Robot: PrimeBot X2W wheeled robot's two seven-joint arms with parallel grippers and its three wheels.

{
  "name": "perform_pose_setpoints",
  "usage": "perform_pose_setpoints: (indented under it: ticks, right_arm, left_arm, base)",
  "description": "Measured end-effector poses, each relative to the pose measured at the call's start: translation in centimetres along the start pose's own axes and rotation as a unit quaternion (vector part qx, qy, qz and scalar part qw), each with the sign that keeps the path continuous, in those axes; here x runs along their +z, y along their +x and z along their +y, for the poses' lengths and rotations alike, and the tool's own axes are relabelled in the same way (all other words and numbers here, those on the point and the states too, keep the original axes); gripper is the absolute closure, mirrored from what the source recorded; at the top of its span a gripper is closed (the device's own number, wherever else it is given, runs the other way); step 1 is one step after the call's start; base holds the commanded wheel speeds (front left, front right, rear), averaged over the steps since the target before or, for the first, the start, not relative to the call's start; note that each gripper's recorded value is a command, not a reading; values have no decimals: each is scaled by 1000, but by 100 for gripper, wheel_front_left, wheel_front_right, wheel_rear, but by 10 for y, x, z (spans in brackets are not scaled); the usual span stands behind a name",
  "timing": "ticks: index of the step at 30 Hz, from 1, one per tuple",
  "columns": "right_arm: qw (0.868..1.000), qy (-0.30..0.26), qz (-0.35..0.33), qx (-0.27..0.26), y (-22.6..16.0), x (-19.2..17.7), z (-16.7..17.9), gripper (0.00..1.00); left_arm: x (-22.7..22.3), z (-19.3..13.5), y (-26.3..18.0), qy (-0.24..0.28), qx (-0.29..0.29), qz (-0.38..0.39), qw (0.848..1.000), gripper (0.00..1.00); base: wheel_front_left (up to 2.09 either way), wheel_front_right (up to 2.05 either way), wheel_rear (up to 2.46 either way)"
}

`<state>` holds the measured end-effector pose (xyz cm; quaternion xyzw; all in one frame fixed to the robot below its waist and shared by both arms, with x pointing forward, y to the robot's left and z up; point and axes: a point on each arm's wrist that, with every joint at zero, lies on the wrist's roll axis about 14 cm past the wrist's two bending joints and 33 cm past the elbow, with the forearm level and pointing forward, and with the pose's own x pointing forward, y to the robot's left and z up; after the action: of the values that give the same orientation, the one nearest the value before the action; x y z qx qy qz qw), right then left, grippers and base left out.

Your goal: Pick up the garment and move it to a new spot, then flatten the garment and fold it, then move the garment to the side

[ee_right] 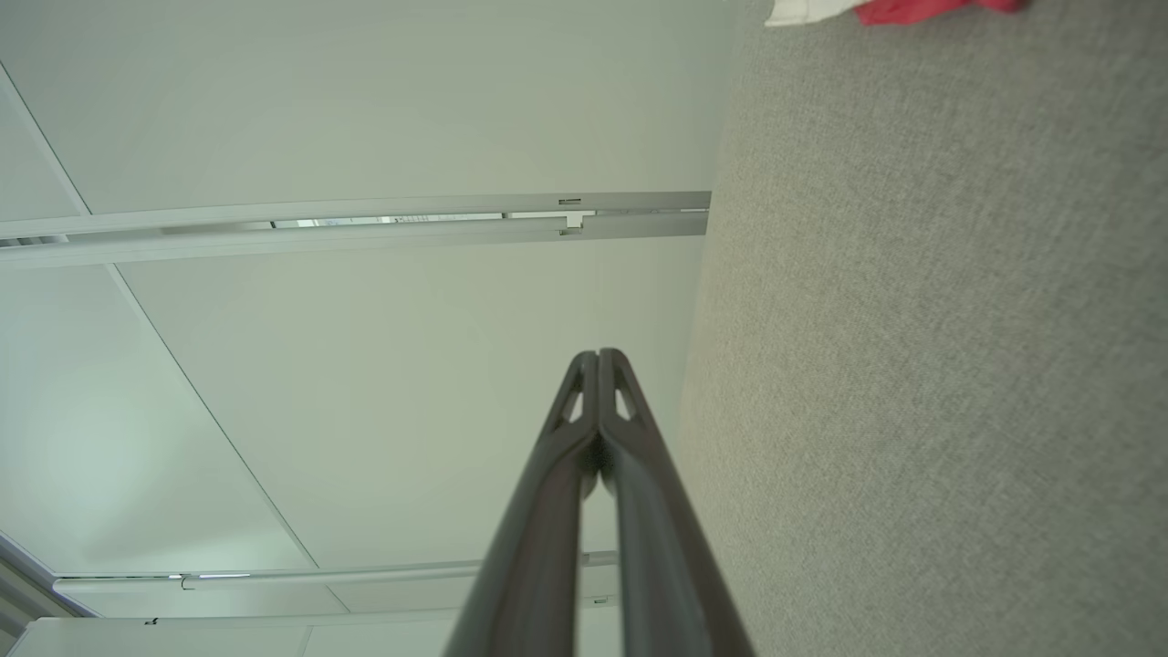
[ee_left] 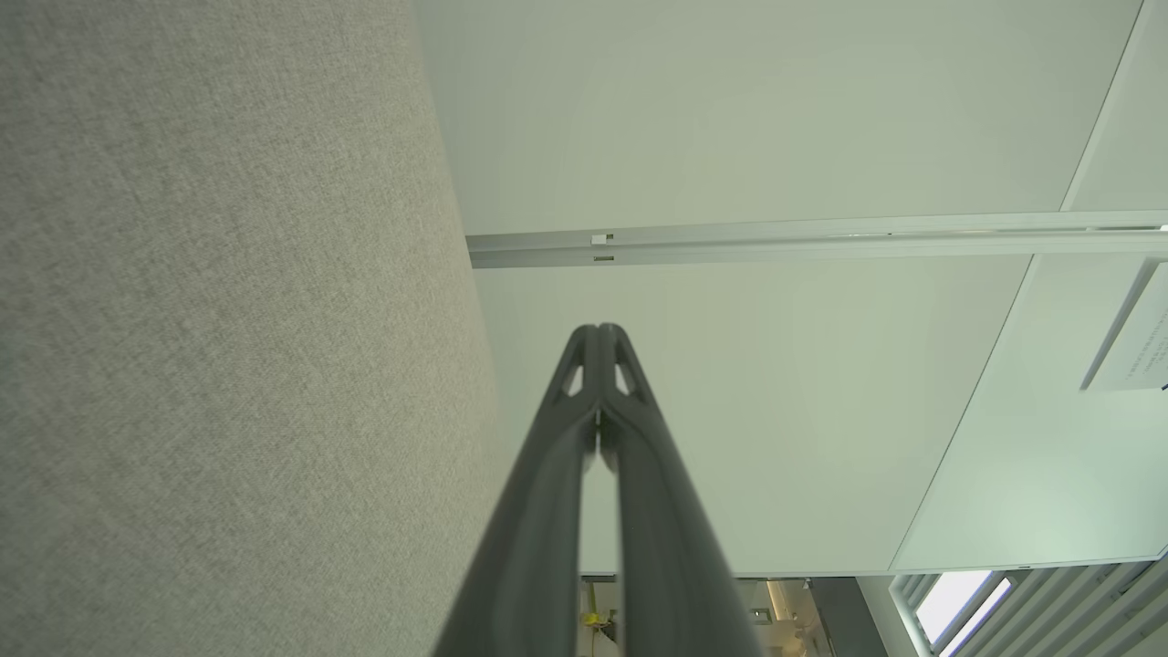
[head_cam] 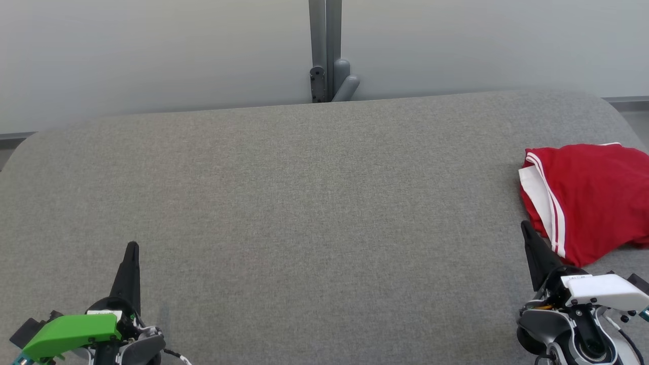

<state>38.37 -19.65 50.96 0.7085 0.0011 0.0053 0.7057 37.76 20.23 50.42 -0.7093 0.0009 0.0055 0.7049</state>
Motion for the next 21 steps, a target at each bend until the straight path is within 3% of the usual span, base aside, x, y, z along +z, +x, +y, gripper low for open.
perform_pose_setpoints:
  ticks: [21]
  right_arm:
    - [1000, 0, 0, 0, 0, 0, 0, 100]
  left_arm:
    - [0, 0, 0, 0, 0, 0, 1000, 100]
  base:
    - [0, 0, 0]
